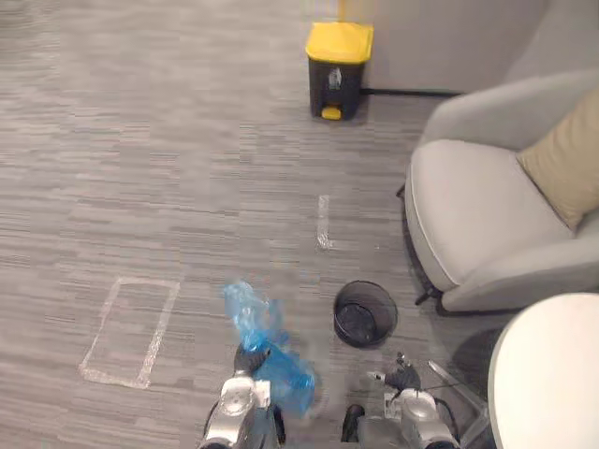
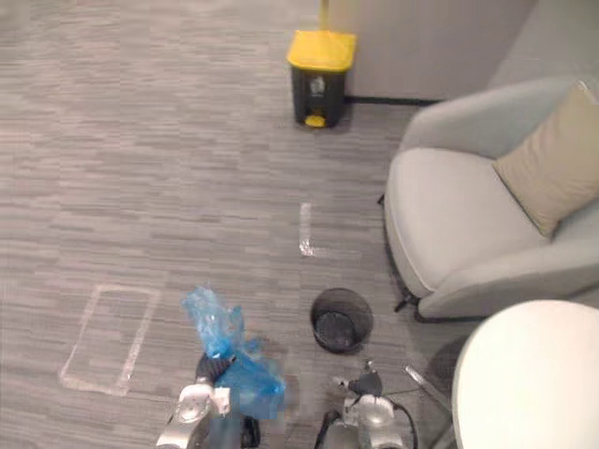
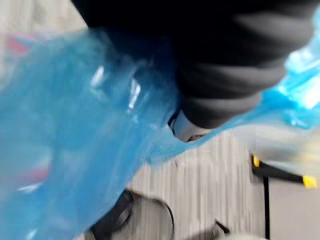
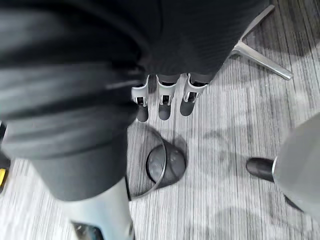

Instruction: Gather rubbish on tea table into small bin, then transfer packed bag to large trash can.

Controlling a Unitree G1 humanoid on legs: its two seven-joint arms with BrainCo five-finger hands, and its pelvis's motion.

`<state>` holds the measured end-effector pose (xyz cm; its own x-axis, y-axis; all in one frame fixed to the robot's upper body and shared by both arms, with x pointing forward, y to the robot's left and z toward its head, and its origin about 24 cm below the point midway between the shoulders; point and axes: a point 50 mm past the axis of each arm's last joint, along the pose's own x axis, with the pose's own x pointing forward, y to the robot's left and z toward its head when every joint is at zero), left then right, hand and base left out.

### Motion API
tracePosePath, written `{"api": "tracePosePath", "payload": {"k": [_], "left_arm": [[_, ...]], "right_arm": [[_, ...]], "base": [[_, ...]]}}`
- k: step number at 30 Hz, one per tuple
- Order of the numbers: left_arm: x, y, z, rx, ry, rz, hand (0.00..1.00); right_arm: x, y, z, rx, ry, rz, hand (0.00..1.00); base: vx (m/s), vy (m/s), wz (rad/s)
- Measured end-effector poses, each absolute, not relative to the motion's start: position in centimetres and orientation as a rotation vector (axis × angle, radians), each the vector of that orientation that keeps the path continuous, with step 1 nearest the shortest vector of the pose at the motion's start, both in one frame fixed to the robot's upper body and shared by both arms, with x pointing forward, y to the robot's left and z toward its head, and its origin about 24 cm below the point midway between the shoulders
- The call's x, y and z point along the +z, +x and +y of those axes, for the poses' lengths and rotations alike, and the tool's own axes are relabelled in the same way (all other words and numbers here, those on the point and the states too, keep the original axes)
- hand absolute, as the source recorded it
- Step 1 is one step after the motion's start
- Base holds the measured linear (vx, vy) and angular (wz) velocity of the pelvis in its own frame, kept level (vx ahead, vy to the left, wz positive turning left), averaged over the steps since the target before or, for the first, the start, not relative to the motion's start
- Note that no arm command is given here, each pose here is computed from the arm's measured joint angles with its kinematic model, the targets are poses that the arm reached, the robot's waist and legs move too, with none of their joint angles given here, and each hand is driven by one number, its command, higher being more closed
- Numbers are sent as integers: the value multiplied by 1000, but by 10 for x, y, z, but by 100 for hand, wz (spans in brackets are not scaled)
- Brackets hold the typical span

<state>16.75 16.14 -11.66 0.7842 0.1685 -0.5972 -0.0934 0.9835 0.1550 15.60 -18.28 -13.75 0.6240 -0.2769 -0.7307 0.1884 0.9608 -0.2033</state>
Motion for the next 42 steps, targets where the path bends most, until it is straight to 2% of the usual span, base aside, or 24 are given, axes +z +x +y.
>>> {"api": "tracePosePath", "payload": {"k": [7, 15, 22, 26, 31, 34, 42], "left_arm": [[-127, 149, 177, 170, 161, 733, 100], [-122, 152, 207, 269, 178, 722, 100], [-123, 159, 200, 266, 152, 723, 100], [-120, 159, 183, 290, 63, 695, 100], [-110, 174, 175, 289, 28, 629, 100], [-115, 169, 164, 279, -1, 658, 100], [-117, 171, 171, 271, 34, 672, 100]], "right_arm": [[-140, 154, -184, -281, -93, 888, 0], [-137, 165, -173, -260, -68, 858, 0], [-143, 147, -185, -345, -24, 903, 0], [-137, 156, -180, -323, -15, 854, 0], [-120, 188, -166, -300, 24, 740, 0], [-120, 187, -174, -320, 11, 745, 0], [-123, 183, -157, -288, 44, 764, 0]], "base": [[56, 139, 31], [231, 56, 30], [480, -111, 47], [569, -79, -22], [410, 103, -75], [447, 344, -65], [349, 201, -51]]}}
